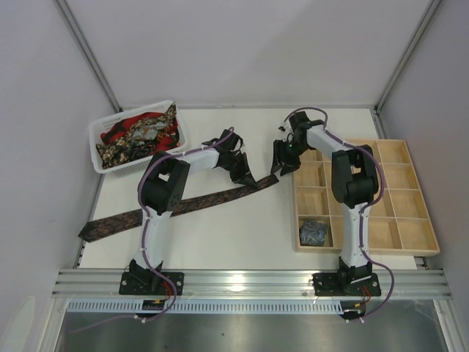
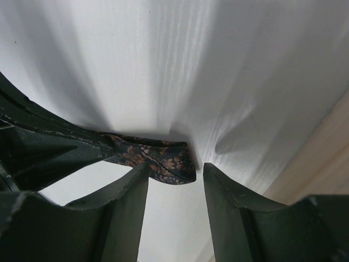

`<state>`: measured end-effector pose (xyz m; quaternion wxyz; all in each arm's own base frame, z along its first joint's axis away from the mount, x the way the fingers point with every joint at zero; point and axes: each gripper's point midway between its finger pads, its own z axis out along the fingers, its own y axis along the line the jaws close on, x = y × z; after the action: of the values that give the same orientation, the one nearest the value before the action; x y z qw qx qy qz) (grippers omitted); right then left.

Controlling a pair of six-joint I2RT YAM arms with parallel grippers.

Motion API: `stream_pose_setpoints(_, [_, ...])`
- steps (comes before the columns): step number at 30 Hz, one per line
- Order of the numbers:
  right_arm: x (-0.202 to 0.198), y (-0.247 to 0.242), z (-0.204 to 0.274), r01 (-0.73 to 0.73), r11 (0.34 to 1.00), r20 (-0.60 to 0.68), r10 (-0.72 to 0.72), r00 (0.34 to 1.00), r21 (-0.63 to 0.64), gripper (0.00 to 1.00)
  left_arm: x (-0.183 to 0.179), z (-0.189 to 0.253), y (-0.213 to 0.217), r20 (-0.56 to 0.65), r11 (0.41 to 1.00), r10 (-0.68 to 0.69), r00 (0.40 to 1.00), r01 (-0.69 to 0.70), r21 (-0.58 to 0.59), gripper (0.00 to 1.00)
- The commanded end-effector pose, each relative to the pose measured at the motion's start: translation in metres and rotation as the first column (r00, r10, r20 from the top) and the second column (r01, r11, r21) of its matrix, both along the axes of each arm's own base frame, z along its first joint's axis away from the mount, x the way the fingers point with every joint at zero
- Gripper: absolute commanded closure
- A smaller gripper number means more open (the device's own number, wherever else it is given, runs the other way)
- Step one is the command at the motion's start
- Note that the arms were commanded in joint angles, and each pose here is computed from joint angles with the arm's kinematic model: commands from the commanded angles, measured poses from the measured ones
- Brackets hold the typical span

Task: Roll the ties
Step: Roll the tie

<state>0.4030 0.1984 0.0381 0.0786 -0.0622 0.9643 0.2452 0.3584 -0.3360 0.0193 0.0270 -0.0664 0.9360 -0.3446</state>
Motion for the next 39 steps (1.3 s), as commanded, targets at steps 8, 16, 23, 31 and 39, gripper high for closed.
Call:
stream_pose_setpoints(8, [0.002, 0.002, -0.014, -0.012, 1.000, -0.024, 0.012, 1.000, 0.001, 0.50, 0.006, -0.008, 0.009, 0.007, 0.999, -0.004, 1.000, 0.004, 0.045, 0.99])
stream_pose_setpoints(16, [-0.005, 0.007, -0.024, -0.048, 0.997, -0.030, 0.046, 0.998, -0.067, 0.52, 0.007, -0.006, 0.008, 0.012, 0.999, -0.005, 1.000, 0.005, 0.041, 0.99])
stream_pose_setpoints(23, [-0.005, 0.012, -0.021, -0.046, 0.997, -0.014, 0.045, 0.999, -0.063, 0.67, 0.006, -0.008, 0.011, 0.009, 0.999, -0.004, 1.000, 0.004, 0.048, 0.99])
stream_pose_setpoints(31, [0.000, 0.026, 0.018, -0.033, 0.999, 0.075, 0.034, 0.997, -0.015, 0.82, 0.005, -0.012, 0.013, 0.003, 0.998, -0.005, 1.000, 0.004, 0.061, 0.98])
stream_pose_setpoints(39, [-0.019, 0.050, 0.043, -0.080, 0.996, 0.108, 0.084, 0.991, -0.041, 0.96, 0.005, -0.015, 0.013, 0.000, 0.998, -0.003, 1.000, 0.003, 0.066, 0.98])
